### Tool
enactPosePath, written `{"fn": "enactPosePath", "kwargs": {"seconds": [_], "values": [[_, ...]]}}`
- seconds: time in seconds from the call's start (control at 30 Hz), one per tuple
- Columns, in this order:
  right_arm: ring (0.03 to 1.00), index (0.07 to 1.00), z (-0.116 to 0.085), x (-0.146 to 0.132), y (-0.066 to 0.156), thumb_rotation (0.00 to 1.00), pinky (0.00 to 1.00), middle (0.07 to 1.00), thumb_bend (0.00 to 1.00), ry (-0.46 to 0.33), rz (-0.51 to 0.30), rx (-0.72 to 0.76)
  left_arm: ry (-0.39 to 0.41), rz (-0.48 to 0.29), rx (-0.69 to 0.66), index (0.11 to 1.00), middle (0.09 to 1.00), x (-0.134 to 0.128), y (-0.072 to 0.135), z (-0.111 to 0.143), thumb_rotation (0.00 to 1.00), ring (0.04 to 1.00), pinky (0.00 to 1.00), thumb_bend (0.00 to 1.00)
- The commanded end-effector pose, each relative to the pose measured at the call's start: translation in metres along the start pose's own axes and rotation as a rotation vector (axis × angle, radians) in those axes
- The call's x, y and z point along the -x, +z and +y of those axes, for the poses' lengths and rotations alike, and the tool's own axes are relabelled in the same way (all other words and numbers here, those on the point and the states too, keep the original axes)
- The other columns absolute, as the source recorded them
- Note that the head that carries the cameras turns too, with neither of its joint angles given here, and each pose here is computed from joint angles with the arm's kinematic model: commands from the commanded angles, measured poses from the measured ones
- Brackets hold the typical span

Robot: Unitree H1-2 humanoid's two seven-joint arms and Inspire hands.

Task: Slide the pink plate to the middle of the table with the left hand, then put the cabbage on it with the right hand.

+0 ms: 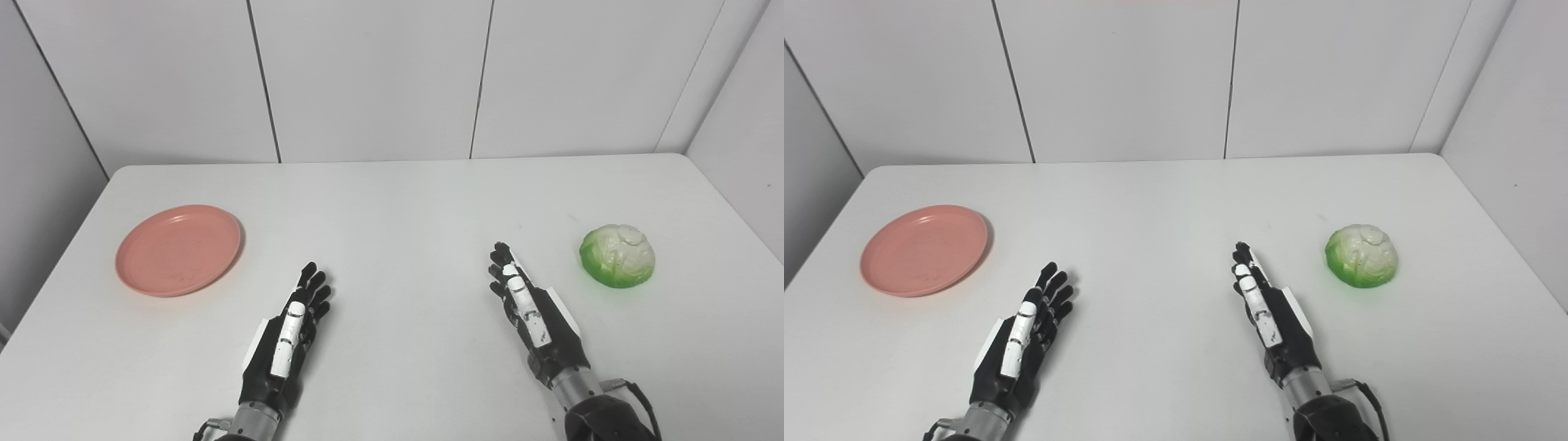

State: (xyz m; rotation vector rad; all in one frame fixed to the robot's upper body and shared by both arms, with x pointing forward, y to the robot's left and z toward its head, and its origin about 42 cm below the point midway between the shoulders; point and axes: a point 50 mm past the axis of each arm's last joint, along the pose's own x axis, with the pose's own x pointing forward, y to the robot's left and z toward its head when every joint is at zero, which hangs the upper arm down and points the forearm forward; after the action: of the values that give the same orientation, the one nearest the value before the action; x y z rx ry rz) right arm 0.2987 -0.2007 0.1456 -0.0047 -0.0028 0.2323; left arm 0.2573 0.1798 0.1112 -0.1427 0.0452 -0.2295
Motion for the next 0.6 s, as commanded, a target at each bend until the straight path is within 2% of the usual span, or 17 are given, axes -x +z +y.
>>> {"fn": "enactPosePath", "kwargs": {"seconds": [0.0, 0.57], "values": [[1.000, 1.000, 0.0013, -0.0092, 0.0142, 1.00, 0.99, 1.000, 0.23, 0.003, -0.053, -0.001, 0.012, 0.083, -0.001, 0.990, 0.994, 0.0130, -0.0189, 0.0029, 1.00, 0.979, 0.99, 0.49], [0.990, 0.998, -0.0013, -0.0075, 0.0079, 1.00, 0.97, 0.994, 0.23, 0.007, -0.049, 0.029, 0.022, 0.073, -0.038, 0.989, 0.986, 0.0083, -0.0214, 0.0082, 1.00, 0.968, 0.97, 0.49]]}}
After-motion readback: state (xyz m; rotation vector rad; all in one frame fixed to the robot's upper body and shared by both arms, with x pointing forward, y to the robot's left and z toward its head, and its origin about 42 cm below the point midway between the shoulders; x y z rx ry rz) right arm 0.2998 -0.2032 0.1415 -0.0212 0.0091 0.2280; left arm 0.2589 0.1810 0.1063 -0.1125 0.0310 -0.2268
